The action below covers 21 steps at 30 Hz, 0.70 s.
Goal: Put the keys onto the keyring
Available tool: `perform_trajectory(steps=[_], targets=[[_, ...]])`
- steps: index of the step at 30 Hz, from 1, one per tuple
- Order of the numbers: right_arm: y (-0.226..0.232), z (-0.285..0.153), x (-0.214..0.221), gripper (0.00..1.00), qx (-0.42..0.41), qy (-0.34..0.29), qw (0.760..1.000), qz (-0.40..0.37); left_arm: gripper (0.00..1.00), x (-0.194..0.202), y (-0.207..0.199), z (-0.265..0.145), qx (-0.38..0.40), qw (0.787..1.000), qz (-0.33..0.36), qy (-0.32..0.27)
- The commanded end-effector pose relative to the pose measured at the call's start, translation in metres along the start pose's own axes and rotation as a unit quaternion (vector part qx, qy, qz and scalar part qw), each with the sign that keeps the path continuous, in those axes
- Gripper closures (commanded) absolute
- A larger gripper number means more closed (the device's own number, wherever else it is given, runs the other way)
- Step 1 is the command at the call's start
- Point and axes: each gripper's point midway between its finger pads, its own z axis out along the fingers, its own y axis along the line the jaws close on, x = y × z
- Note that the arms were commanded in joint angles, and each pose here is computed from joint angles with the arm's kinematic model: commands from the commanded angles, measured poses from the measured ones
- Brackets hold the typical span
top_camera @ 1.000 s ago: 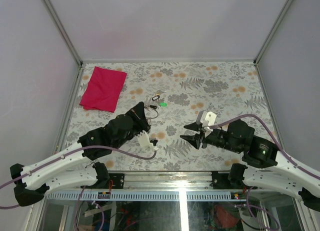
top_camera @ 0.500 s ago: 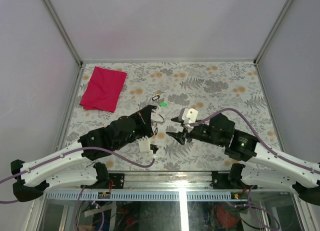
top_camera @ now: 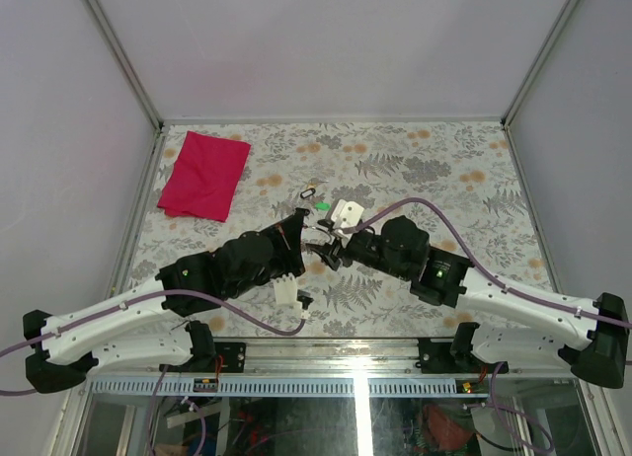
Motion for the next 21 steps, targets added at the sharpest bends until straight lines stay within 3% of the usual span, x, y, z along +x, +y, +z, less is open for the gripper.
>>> perform_trajectory(steps=[1, 8, 15, 21], targets=[[-0.009, 0.011, -0.051, 0.42, 0.019, -0.076, 0.997, 0.001, 1.00, 0.012, 0.020, -0.011, -0.015, 0.998, 0.059, 0.020], [0.000, 0.016, -0.055, 0.47, -0.009, -0.083, 0.996, 0.003, 1.00, 0.009, 0.022, -0.014, -0.017, 0.997, 0.068, 0.015], [0.003, 0.017, -0.059, 0.64, -0.026, -0.096, 0.995, 0.020, 1.00, 0.007, 0.022, -0.016, -0.021, 0.997, 0.072, 0.013], [0.004, 0.020, -0.060, 0.69, -0.031, -0.095, 0.995, 0.025, 1.00, 0.007, 0.024, -0.018, -0.025, 0.997, 0.073, 0.013]])
